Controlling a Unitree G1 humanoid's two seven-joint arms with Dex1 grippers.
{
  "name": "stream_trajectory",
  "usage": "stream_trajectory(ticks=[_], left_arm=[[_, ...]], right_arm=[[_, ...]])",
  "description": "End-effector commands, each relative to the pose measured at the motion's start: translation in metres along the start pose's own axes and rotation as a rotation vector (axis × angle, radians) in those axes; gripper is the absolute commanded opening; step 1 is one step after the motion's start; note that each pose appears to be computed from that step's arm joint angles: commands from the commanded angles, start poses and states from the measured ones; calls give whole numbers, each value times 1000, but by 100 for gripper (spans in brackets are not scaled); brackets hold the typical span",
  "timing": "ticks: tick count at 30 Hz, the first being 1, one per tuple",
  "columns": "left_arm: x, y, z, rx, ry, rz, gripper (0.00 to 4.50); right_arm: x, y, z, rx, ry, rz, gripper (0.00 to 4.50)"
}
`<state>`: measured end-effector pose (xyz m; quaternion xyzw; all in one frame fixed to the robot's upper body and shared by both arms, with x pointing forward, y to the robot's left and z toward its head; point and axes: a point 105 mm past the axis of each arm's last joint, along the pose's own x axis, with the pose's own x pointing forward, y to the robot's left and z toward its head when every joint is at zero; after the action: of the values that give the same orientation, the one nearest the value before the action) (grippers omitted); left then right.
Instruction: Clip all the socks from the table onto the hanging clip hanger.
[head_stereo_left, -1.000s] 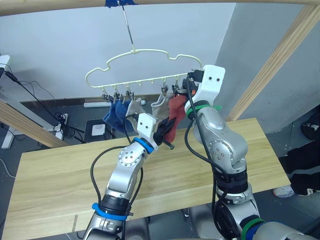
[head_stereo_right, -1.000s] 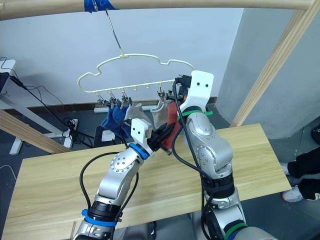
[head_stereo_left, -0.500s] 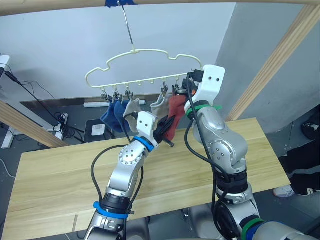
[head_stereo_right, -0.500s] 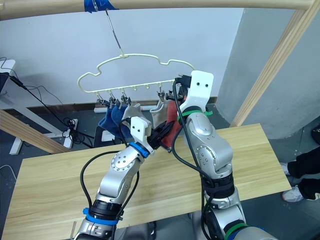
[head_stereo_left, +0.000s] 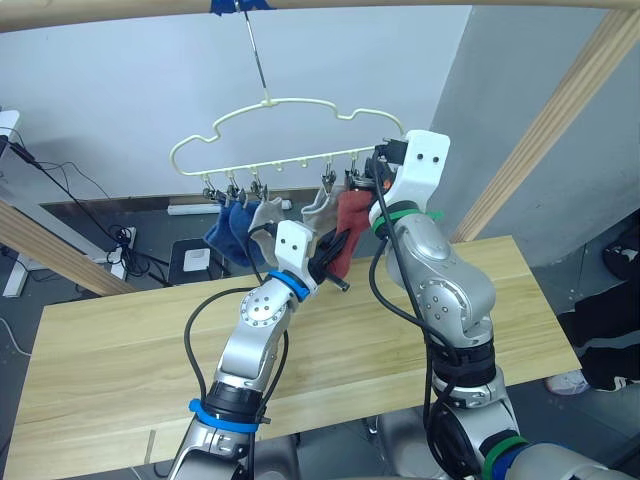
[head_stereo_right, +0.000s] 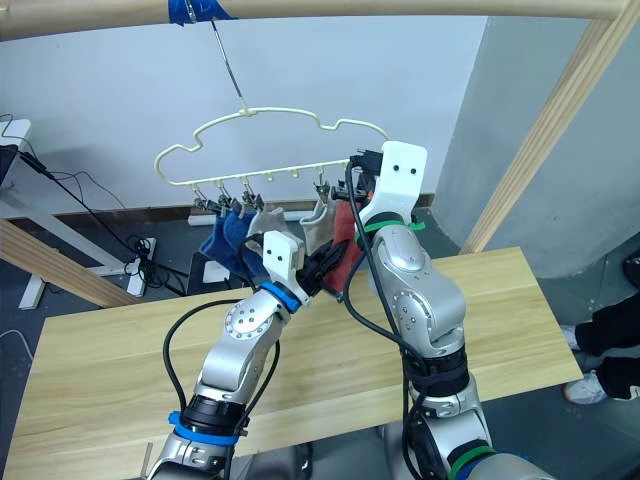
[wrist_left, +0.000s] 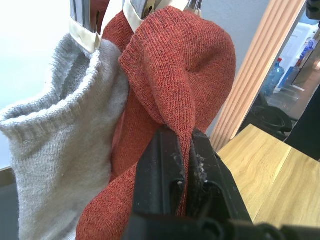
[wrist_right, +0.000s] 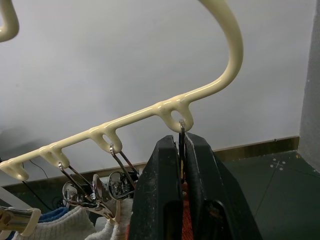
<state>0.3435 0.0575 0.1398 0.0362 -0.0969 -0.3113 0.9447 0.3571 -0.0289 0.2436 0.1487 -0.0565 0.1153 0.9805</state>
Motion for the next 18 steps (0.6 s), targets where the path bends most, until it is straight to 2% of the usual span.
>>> stream_trajectory(ticks=[1,2,7,18], left_arm=[[3,-3,12,16,-50,-13,1],[3,-3,12,17,-51,-14,0],[4,-5,13,19,-53,-22,0],[5,-7,12,36,-49,-31,0]], right_arm=[[-7,30,26,85,-89,79,0],[-8,31,26,84,-90,80,58],[-8,33,26,78,-86,89,236],[-16,24,34,78,-110,97,236]])
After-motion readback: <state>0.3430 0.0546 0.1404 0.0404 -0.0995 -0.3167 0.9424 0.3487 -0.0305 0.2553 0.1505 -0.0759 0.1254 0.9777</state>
